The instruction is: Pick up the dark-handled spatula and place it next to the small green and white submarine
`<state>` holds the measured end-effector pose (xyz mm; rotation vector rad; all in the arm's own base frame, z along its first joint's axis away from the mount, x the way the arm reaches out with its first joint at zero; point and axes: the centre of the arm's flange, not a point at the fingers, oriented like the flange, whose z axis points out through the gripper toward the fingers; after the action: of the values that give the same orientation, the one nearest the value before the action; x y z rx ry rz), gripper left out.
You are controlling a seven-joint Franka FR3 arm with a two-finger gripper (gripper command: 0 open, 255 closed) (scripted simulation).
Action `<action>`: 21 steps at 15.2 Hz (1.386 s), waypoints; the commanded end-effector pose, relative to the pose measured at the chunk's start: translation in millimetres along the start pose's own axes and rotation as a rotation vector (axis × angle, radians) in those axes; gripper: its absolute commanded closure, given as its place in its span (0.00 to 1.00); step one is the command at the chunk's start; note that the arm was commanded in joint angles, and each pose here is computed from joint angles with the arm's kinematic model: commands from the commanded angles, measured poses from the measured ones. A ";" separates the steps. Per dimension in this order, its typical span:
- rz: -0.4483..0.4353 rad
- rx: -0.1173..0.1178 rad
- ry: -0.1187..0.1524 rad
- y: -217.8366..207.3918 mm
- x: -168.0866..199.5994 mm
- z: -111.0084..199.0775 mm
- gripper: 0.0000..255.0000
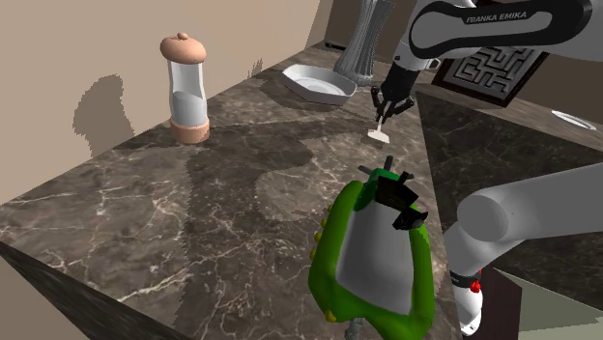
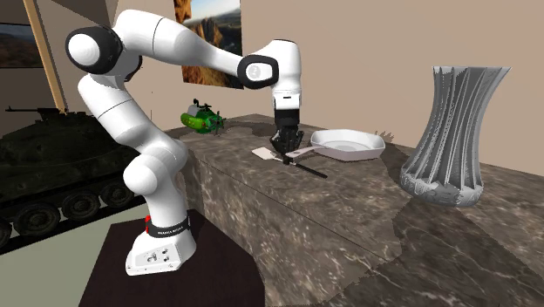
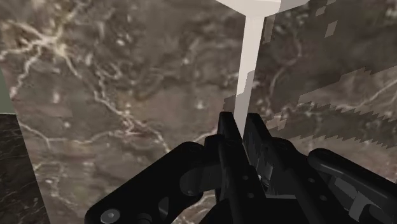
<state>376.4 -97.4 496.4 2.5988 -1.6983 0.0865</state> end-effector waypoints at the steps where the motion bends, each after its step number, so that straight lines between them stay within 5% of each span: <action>1: 0.000 0.000 0.000 0.0 0.0 0.0 1.00; 6: 0.000 0.000 0.000 0.0 0.0 0.1 1.00; 21: 0.000 0.000 0.000 0.0 5.2 -79.0 1.00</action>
<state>376.4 -98.2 570.4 2.5988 -1.6984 0.0872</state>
